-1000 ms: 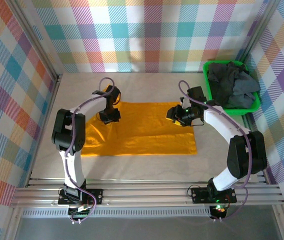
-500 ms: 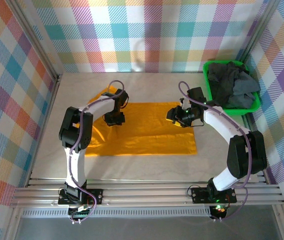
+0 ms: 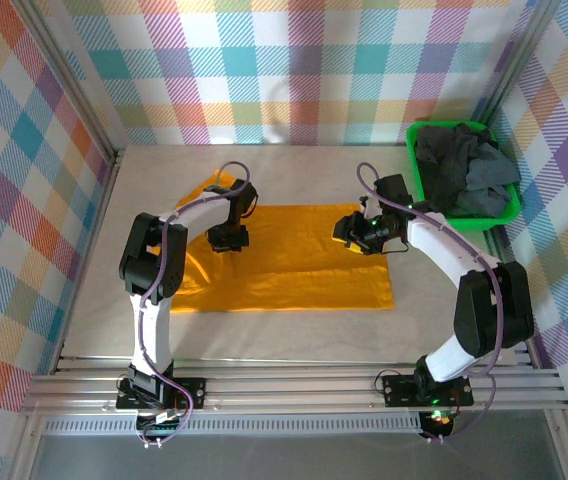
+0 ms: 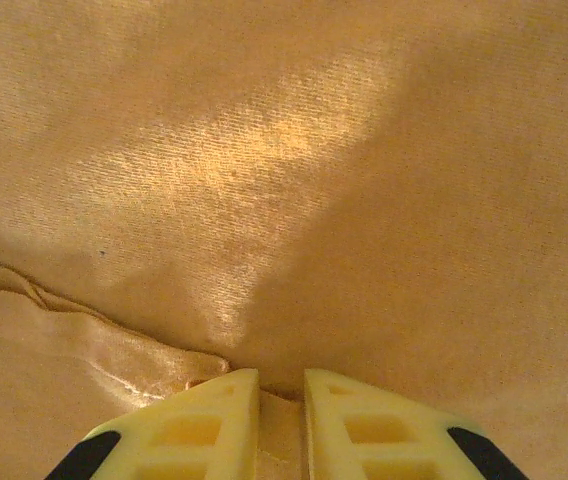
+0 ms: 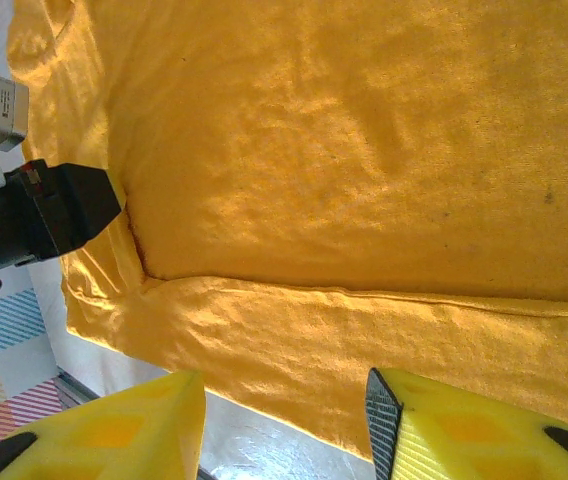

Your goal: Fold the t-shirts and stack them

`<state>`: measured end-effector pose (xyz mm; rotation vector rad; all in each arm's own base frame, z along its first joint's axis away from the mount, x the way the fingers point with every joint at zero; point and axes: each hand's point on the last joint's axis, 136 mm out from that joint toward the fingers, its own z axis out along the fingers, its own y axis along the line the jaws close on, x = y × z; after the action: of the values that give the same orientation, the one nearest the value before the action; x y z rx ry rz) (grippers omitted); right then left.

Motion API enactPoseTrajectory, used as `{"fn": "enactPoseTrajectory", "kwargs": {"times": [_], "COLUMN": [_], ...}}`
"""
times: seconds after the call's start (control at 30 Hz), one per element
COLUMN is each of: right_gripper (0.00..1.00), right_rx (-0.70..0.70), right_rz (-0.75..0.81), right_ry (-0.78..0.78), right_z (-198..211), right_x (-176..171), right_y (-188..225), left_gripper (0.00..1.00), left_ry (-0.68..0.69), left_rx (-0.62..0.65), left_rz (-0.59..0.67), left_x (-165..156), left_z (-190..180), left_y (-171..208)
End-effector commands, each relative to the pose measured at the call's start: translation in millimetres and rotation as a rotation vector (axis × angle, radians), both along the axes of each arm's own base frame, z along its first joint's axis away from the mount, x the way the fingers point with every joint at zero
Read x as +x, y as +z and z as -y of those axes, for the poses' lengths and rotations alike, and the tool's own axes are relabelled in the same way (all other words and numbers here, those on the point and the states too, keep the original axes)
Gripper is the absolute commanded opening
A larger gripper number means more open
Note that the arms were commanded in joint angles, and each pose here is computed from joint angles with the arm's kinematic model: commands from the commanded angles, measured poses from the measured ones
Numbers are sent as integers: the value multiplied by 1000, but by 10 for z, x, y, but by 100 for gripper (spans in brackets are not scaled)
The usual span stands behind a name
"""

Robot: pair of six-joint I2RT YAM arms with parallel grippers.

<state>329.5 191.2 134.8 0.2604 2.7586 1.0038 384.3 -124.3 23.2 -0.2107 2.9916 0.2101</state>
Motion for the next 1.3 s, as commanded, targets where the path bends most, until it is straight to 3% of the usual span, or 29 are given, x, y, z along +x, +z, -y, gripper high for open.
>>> {"fn": "enactPoseTrajectory", "kwargs": {"times": [0.0,0.13,0.33,0.77,1.27], "right_gripper": [47,46,46,46,46], "right_rx": [25,28,25,22,31], "right_rz": [5,3,1,-3,-6], "right_ry": [12,11,11,8,11], "right_z": [-42,-50,-50,-43,-62], "right_x": [11,30,37,30,47], "right_y": [58,51,44,19,15], "left_gripper": [20,16,0,0,0], "left_ry": [-8,-8,-5,-28,-95], "left_rx": [25,27,9,-112,-147], "left_rz": [-20,-26,-15,67,47], "left_x": [-75,-100,-98,-131,-187], "left_z": [-53,-62,-38,184,450], "left_y": [20,4,53,435,330]}}
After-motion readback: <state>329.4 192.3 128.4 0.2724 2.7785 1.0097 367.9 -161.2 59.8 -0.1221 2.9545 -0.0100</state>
